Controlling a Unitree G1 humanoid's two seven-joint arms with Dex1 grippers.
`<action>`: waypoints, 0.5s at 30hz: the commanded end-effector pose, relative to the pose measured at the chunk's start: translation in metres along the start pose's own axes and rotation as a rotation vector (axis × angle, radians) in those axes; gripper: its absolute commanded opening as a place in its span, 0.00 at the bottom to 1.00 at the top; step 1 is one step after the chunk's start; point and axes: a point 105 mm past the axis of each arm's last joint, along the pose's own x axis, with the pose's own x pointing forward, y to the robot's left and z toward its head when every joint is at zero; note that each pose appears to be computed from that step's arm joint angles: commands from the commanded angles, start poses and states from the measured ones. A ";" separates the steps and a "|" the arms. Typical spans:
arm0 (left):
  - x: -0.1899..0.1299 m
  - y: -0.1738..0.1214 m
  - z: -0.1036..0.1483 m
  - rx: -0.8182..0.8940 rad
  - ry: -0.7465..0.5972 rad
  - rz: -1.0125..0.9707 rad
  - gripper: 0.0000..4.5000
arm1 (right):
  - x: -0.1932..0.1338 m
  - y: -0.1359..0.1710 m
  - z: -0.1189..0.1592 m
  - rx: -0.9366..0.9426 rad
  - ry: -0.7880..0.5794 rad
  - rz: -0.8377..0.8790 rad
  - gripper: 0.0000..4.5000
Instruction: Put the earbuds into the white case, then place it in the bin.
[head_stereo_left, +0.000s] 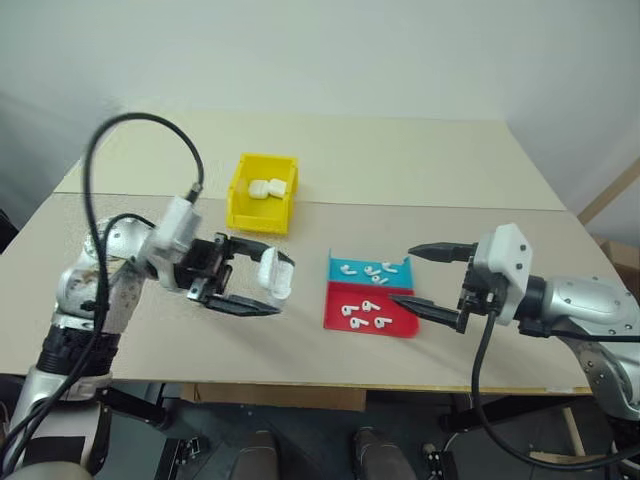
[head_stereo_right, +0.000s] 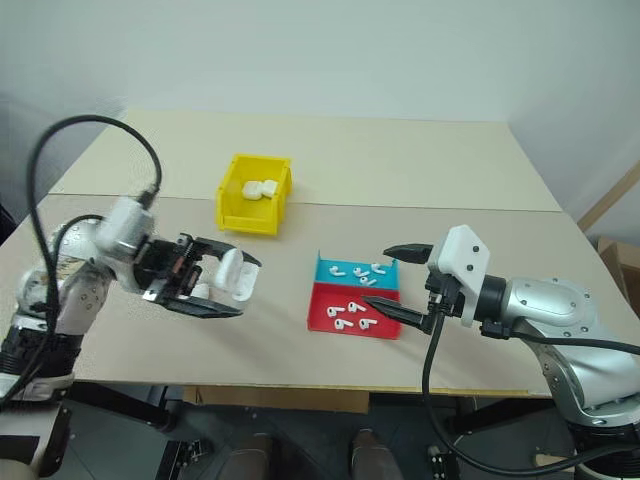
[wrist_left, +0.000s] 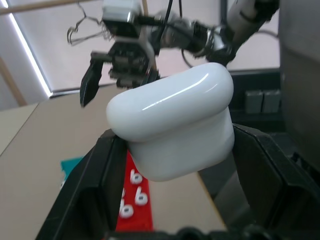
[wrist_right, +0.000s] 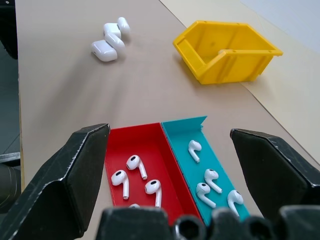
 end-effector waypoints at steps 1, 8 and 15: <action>0.001 0.015 -0.022 0.023 0.184 0.097 0.65 | -0.001 0.001 0.008 -0.025 -0.016 -0.003 1.00; -0.017 0.042 -0.057 -0.174 0.774 0.132 0.65 | 0.002 0.007 0.002 0.000 0.014 -0.002 1.00; -0.021 0.048 -0.058 -0.510 0.953 0.223 0.65 | 0.007 0.017 -0.003 0.024 0.015 -0.009 1.00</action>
